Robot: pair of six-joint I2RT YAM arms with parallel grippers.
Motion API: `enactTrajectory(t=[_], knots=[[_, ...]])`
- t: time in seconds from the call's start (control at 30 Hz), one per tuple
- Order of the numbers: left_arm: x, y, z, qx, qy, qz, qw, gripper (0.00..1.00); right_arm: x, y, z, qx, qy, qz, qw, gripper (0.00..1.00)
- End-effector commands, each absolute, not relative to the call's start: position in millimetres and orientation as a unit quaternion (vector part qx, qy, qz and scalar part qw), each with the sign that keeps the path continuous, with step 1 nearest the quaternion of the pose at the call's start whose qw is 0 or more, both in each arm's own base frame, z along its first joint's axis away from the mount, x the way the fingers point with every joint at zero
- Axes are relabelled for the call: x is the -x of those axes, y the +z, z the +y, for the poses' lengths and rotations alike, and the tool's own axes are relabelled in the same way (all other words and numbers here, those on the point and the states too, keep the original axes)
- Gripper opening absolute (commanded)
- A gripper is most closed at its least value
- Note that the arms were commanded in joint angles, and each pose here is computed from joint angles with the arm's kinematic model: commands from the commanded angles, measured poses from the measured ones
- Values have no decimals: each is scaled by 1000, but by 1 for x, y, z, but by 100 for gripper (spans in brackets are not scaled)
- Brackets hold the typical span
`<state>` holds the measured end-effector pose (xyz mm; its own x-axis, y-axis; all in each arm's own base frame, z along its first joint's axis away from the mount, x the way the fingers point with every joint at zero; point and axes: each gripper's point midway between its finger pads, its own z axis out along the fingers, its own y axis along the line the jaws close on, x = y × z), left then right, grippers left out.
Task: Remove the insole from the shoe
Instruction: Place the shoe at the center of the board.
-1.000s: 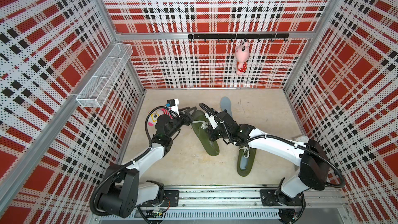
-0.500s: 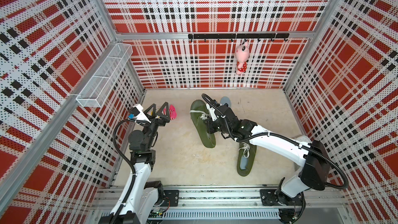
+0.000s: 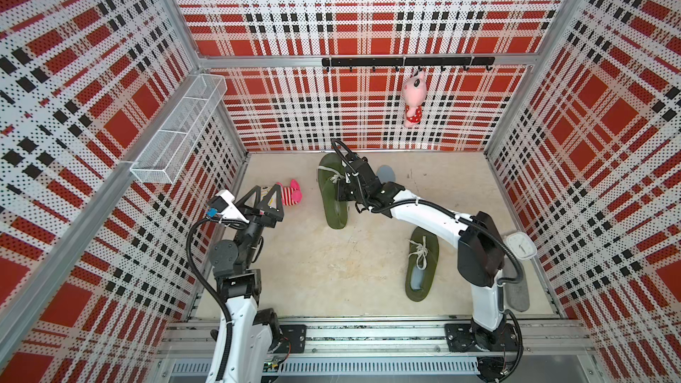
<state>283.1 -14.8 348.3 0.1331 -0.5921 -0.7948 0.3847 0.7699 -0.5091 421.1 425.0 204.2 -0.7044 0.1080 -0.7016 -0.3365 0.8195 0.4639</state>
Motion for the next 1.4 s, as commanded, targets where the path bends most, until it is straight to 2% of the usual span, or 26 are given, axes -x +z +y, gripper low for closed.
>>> enactTrajectory(t=[0.0,0.4,1.37], knots=[[-283,334,-16,93,-323,592,732,98,-441,220,442,43,335,858,388,0],[-283,328,-15,92,-306,609,726,98,-481,163,468,31,321,867,380,0],[-290,316,-10,110,-301,621,715,98,-519,105,482,42,336,852,399,0]])
